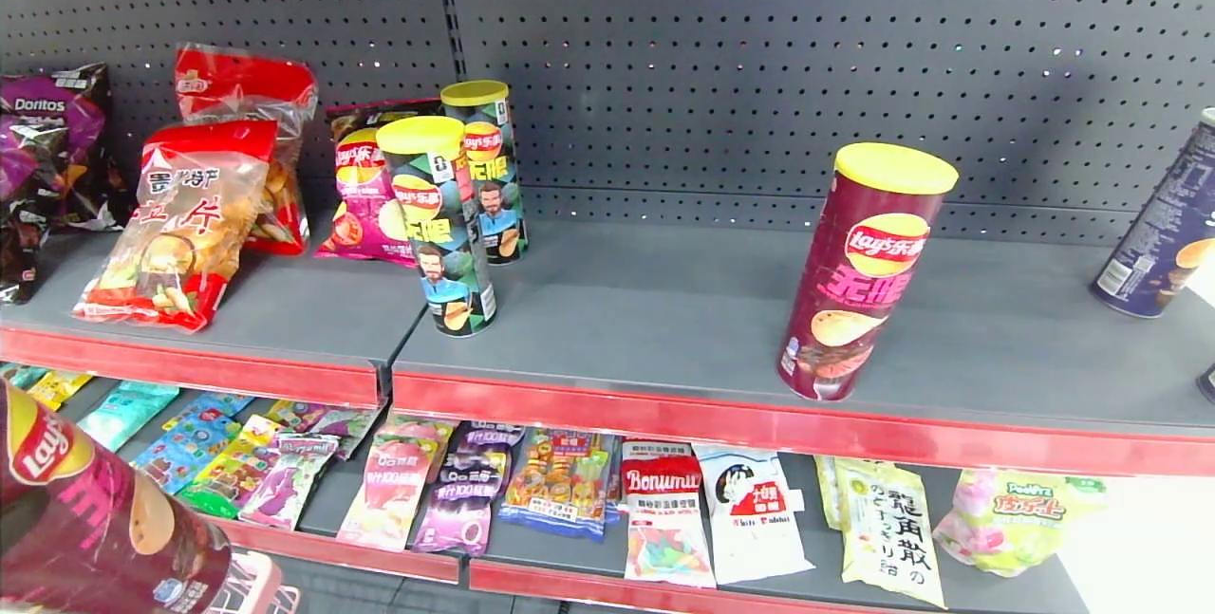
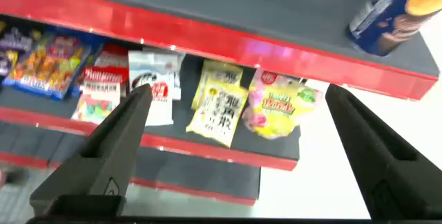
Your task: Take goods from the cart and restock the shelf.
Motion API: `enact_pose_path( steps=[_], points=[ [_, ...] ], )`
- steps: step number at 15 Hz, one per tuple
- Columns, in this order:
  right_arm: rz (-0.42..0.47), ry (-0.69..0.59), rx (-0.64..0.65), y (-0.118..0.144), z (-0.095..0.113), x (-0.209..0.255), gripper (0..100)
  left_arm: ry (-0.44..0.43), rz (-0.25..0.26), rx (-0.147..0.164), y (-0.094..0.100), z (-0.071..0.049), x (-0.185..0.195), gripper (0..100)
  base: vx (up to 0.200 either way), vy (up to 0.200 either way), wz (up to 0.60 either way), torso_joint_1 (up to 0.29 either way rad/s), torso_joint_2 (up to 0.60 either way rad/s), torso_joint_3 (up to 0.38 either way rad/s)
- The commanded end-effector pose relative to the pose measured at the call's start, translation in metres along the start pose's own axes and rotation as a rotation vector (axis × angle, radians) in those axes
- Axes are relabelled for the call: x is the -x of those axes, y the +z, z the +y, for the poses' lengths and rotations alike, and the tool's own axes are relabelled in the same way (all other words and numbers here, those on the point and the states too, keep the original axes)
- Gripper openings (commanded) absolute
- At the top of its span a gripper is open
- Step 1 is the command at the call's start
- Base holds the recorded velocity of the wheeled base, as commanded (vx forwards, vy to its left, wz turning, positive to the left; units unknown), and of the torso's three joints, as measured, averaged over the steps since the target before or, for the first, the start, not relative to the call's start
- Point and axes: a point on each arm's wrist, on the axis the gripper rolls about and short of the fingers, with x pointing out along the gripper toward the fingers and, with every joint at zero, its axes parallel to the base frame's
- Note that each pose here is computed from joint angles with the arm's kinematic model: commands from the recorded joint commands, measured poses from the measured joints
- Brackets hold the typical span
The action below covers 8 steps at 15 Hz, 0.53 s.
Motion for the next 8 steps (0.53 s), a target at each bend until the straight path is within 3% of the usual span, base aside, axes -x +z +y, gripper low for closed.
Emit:
enact_pose_path(
  steps=[1, 3, 8],
  points=[
    [-0.035, -0.033, 0.007, -0.0034, 0.0, 0.008, 100, -0.008, -0.004, 0.0, 0.0011, 0.0005, -0.0015, 0, 0.0, 0.0, 0.0, 0.0, 0.0, 0.0],
    [-0.036, -0.031, 0.072, -0.0043, -0.0003, 0.0094, 100, -0.013, -0.009, -0.002, 0.0032, 0.0019, -0.0051, 0, 0.0, 0.0, 0.0, 0.0, 0.0, 0.0],
    [0.003, -0.109, 0.098, -0.0134, -0.0003, 0.0056, 100, -0.013, -0.013, -0.002, 0.0042, 0.0032, -0.0088, 0, 0.0, 0.0, 0.0, 0.0, 0.0, 0.0]
  ],
)
